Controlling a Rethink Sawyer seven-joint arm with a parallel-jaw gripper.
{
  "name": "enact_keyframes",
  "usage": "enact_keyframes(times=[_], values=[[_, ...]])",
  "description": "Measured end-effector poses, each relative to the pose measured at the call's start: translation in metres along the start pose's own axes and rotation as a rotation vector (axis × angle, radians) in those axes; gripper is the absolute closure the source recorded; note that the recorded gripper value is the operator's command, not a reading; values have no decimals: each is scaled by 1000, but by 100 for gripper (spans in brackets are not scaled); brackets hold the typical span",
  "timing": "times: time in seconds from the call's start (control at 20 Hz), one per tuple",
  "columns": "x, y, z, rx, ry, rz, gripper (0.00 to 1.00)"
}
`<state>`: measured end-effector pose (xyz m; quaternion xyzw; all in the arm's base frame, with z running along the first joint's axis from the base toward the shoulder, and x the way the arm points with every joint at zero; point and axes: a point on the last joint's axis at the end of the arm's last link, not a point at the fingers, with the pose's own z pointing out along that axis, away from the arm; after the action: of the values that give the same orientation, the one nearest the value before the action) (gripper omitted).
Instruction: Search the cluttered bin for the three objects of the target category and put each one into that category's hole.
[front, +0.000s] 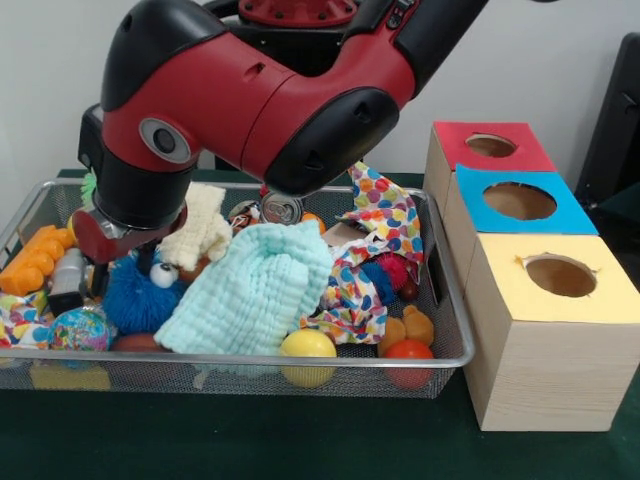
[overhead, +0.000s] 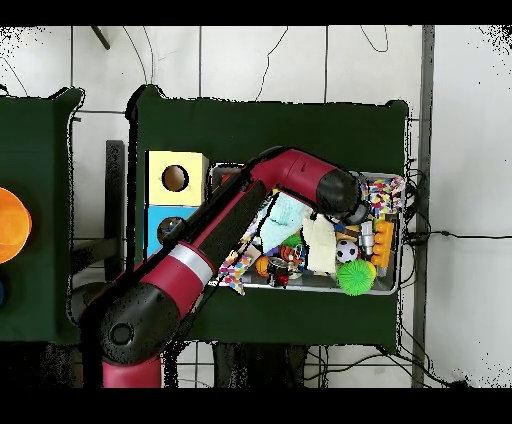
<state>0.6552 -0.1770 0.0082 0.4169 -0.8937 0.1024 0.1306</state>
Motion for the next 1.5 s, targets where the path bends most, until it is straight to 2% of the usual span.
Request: enact_keyframes(times=[0.4, 1.25, 1.5], values=[[0, 5, -3, -43, 2, 2, 0], [-4, 4, -5, -52, -27, 12, 0], [-10, -1, -3, -58, -47, 4, 0]])
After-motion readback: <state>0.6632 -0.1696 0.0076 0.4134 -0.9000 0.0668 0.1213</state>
